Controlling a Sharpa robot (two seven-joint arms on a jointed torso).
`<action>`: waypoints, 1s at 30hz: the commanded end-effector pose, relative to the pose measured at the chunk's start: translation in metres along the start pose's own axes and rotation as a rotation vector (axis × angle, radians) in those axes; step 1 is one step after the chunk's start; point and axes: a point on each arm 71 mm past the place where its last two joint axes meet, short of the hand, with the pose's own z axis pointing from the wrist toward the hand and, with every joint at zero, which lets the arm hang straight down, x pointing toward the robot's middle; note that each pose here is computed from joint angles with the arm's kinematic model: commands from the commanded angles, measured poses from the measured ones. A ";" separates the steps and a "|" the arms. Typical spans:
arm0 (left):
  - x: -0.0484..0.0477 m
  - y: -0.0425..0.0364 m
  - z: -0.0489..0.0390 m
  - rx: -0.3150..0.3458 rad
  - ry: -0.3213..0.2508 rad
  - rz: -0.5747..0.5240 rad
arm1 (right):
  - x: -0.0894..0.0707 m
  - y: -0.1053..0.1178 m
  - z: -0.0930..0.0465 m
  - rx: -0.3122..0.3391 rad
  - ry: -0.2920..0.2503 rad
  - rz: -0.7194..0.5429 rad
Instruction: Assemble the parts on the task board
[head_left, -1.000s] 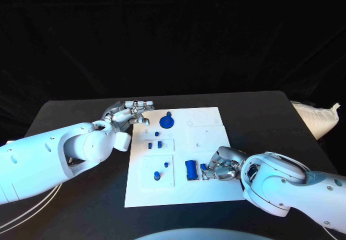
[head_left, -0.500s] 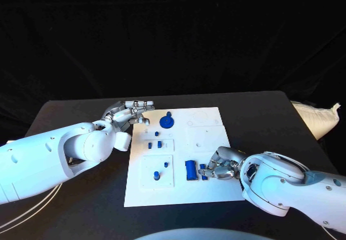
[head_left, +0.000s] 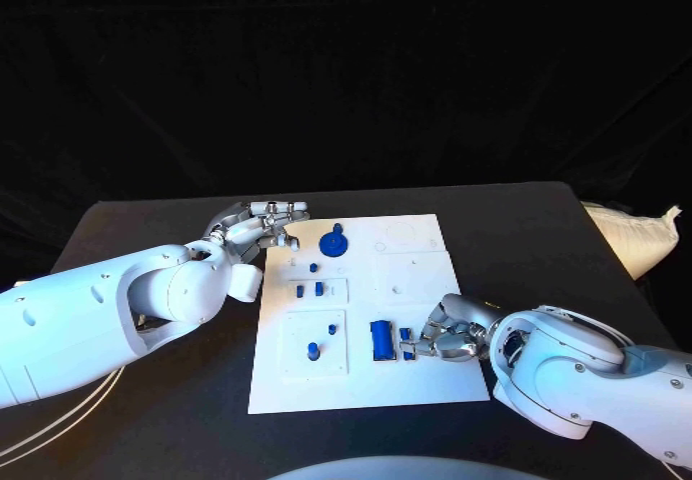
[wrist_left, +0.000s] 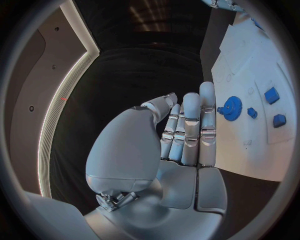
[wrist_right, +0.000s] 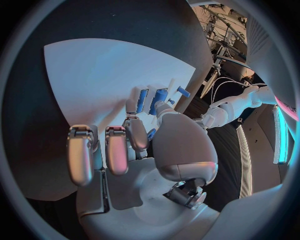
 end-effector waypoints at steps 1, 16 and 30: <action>0.0028 -0.0006 0.0004 0.007 0.022 -0.003 | -0.001 0.000 -0.001 -0.018 -0.012 -0.023; -0.0008 0.0030 0.0021 0.028 0.012 -0.010 | -0.046 -0.011 0.018 -0.309 -0.121 0.492; -0.0158 0.0038 0.0211 0.095 -0.071 -0.037 | -0.115 -0.029 0.077 -0.467 -0.295 0.941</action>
